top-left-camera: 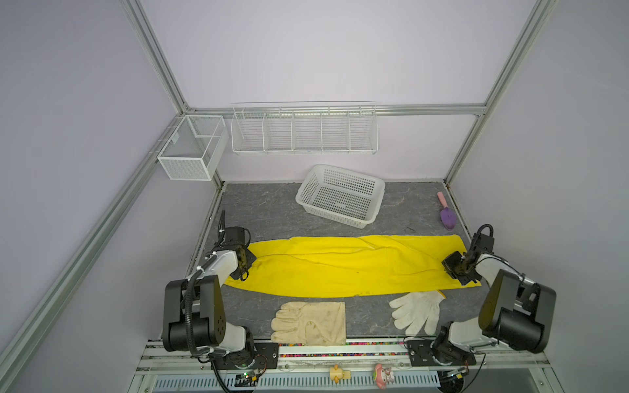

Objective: Fold and stack the trousers
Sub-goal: Move the trousers to the center of the table, then fold the trousers at the center of the table.

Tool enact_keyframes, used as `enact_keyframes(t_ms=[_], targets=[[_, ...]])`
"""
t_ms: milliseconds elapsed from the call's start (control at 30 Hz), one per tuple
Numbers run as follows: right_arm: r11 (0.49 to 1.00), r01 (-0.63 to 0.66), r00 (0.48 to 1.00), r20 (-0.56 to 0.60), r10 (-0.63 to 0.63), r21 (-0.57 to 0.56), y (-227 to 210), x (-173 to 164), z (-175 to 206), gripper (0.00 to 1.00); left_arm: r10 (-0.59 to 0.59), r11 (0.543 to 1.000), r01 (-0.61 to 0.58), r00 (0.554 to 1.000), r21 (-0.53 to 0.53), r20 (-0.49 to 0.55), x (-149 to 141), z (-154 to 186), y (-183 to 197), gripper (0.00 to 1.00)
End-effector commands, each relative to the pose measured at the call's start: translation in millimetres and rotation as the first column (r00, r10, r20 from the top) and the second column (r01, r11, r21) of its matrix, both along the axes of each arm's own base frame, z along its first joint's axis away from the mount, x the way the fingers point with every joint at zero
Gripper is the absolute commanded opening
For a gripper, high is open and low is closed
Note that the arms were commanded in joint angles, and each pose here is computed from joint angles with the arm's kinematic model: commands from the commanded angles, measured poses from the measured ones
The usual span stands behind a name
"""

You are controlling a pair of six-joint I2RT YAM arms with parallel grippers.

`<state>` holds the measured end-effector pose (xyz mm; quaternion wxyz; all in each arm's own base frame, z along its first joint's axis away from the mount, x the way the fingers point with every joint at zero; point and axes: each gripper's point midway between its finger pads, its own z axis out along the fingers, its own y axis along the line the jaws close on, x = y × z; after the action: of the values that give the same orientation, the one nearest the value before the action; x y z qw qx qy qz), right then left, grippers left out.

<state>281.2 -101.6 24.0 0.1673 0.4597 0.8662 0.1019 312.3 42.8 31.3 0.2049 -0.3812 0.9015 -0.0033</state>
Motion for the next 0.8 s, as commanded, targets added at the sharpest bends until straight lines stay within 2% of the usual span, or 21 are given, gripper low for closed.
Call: enact_keyframes(t_ms=[0, 267, 500, 633, 767], targets=[[1.0, -0.006, 1.0, 0.001, 0.006, 0.006, -1, 10, 2, 0.07, -0.034, 0.999, 0.033, 0.999, 0.014, 0.025, 22, 6, 3, 0.0], [0.997, -0.061, 0.997, 0.039, 0.062, -0.04, -8, 21, 53, 0.07, -0.094, 0.995, 0.092, 0.993, 0.043, 0.065, 46, 52, 4, 0.0], [0.997, -0.029, 0.996, 0.082, 0.034, -0.065, -12, 8, 88, 0.07, -0.129, 0.99, 0.121, 0.985, 0.072, 0.116, 38, 100, 3, 0.0], [0.995, 0.022, 0.997, 0.081, -0.014, -0.102, -28, -3, 92, 0.06, -0.13, 0.99, 0.123, 0.983, 0.063, 0.128, 22, 105, 0, 0.0], [0.994, 0.048, 0.996, 0.074, -0.04, -0.1, -37, -10, 80, 0.07, -0.123, 0.992, 0.122, 0.987, 0.015, 0.107, 1, 86, -7, 0.0]])
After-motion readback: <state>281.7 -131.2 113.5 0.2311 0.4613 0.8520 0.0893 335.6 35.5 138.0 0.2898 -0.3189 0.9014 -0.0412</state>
